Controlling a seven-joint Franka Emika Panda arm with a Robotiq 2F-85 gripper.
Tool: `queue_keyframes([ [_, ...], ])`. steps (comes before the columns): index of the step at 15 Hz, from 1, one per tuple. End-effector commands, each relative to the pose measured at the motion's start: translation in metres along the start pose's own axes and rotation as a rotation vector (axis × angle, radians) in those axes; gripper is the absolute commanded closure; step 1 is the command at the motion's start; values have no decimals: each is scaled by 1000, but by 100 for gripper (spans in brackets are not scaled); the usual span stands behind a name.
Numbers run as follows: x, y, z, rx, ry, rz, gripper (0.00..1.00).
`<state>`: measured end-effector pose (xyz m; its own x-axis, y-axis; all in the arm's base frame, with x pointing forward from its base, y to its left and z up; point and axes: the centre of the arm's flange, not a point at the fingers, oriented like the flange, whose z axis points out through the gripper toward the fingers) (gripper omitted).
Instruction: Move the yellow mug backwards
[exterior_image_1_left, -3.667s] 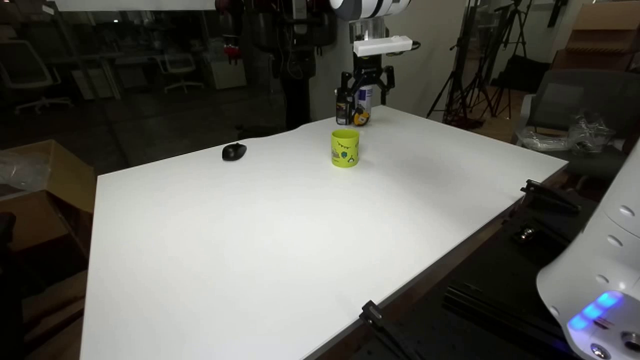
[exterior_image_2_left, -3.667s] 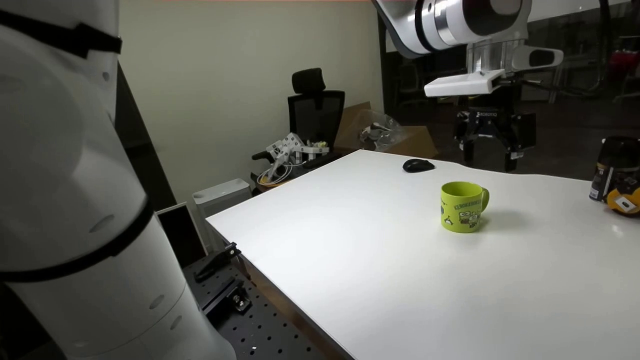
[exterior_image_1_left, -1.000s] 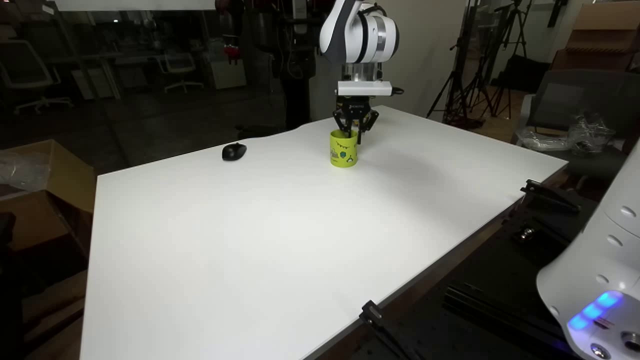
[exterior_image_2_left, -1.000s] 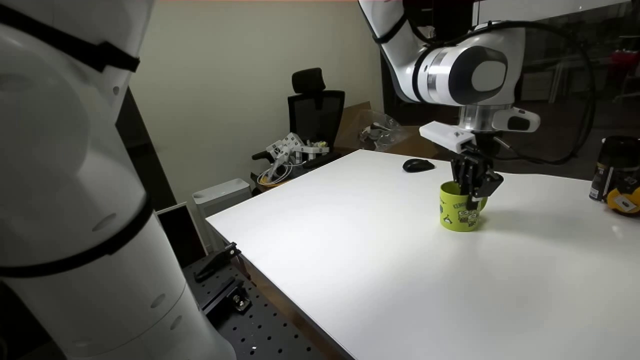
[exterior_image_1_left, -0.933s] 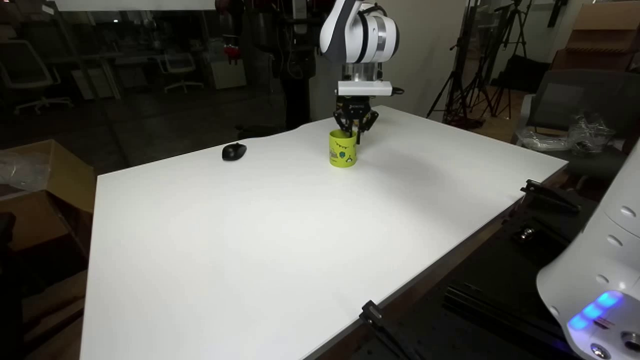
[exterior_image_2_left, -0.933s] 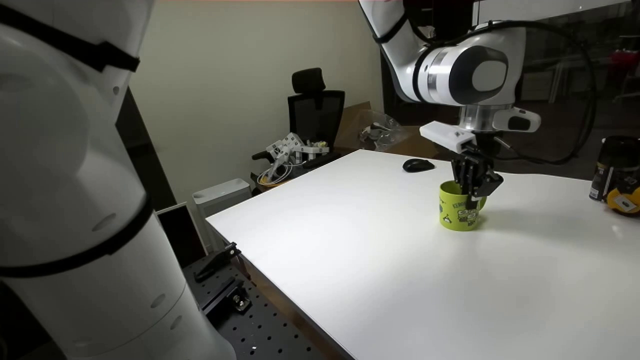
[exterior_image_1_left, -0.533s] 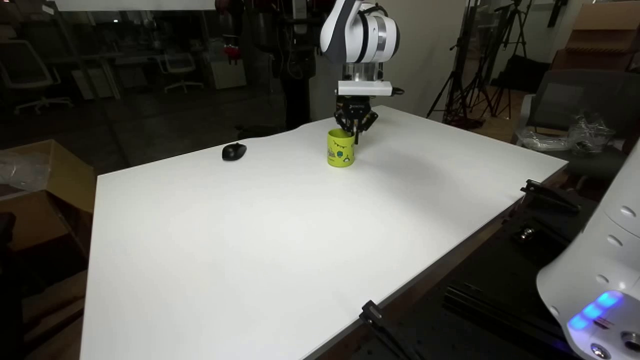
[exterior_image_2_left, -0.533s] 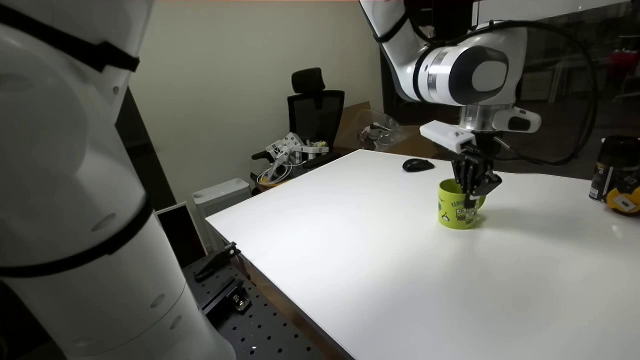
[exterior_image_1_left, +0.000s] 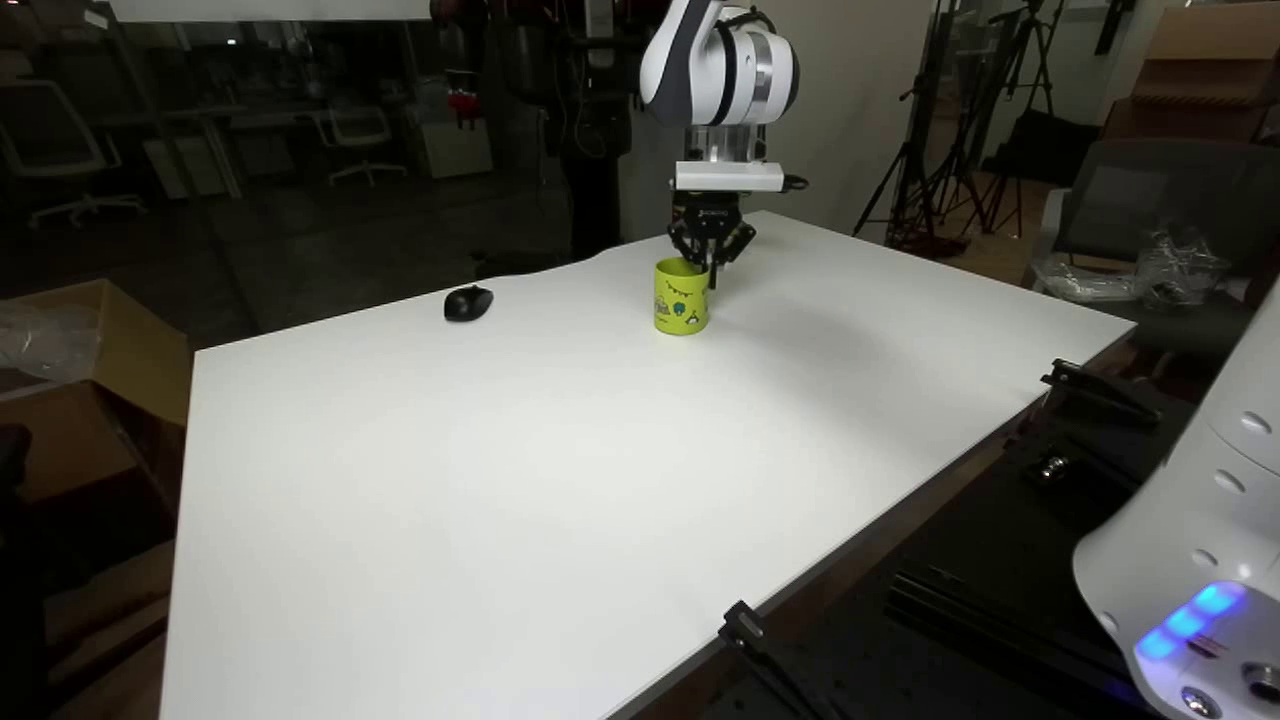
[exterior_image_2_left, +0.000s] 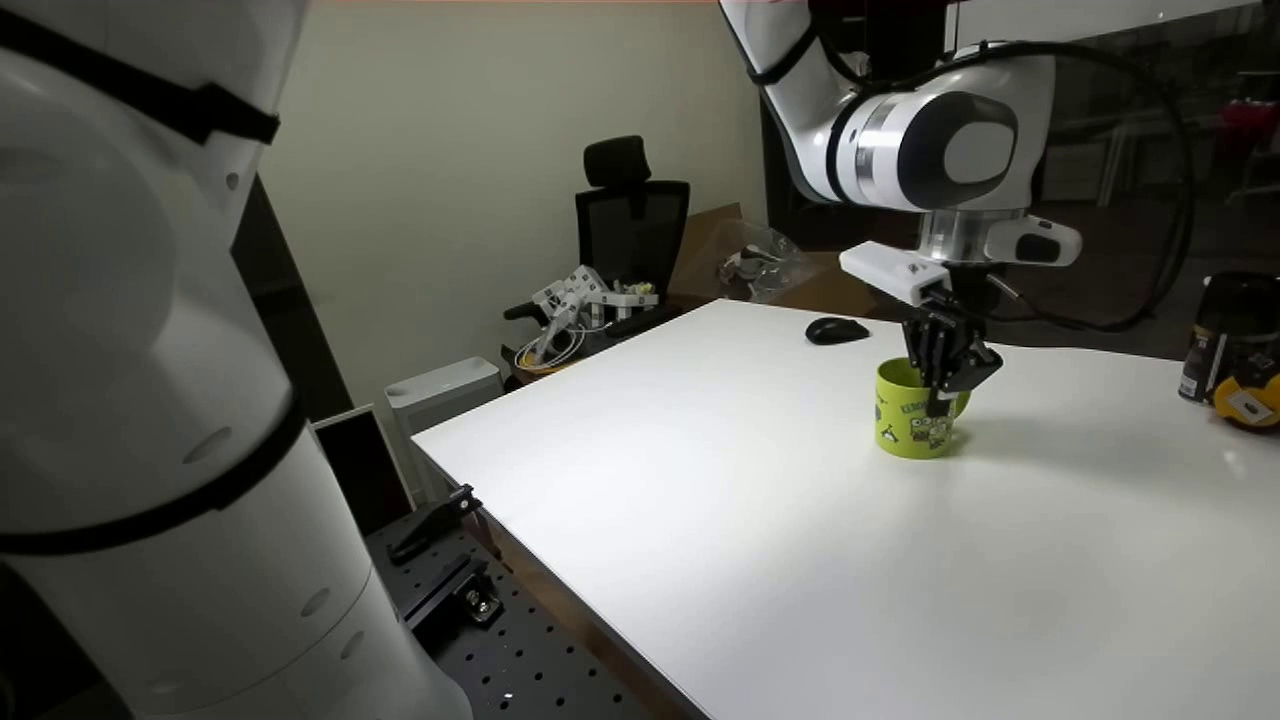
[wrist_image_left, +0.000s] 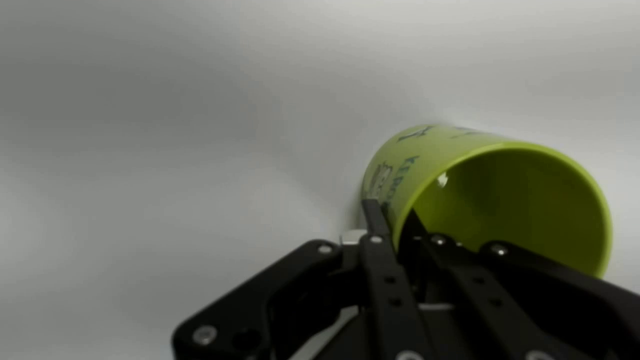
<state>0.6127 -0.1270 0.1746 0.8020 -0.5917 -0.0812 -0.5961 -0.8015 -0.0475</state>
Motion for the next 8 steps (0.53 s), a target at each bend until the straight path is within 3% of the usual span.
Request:
queue_keyframes([
  [1, 0, 0, 0, 0, 0, 0, 90],
  [2, 0, 0, 0, 0, 0, 0, 90],
  [3, 2, 1, -1, -2, -2, -1, 98],
  [8, 8, -30, 1, -45, -66, -89, 98],
])
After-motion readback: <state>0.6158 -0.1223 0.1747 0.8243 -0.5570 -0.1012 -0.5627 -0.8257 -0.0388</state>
